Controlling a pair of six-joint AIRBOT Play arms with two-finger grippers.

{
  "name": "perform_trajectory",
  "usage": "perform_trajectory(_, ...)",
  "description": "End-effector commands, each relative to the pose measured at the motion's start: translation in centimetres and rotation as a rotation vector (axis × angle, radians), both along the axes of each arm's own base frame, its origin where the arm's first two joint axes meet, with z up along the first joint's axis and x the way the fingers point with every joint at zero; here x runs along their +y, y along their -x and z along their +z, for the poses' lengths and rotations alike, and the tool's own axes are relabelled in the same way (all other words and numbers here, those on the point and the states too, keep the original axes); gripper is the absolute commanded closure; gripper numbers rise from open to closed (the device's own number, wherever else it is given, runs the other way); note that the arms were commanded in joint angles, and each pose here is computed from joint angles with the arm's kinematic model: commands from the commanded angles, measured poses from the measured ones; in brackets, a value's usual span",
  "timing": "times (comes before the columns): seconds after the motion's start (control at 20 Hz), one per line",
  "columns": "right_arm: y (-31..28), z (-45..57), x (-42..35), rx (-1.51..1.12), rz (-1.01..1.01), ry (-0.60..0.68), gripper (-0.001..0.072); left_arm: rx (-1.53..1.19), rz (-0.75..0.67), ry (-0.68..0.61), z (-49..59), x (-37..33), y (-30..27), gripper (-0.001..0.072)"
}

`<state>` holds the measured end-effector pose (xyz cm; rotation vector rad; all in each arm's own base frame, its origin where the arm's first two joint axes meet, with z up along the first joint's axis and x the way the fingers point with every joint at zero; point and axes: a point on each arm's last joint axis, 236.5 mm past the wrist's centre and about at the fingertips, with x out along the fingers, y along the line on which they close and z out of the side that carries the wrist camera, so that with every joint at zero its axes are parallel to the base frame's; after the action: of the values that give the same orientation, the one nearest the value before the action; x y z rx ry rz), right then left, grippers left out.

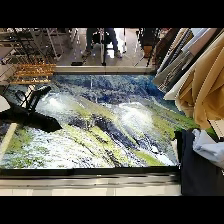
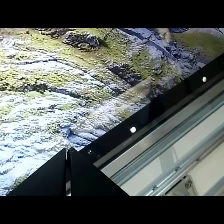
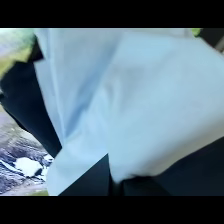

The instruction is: Fold the clothes and pants, and hang the long-sleeved shirts on hangers.

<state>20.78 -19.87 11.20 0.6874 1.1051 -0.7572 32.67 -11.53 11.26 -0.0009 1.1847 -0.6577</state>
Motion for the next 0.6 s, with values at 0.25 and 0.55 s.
perform_trajectory(0.25,-10.4,10.0,-1.6,-0.557,0.028,0.129,0.0692,-0.008,-0.012,-0.004,0.0,0.0,0.0,0.0701)
perform_trajectory(0.55,-17.7,17.4,-0.5,-0.882,0.130,0.012,0.0691,-0.006,-0.009,-0.003,0.0,0.0,0.0,0.0701)
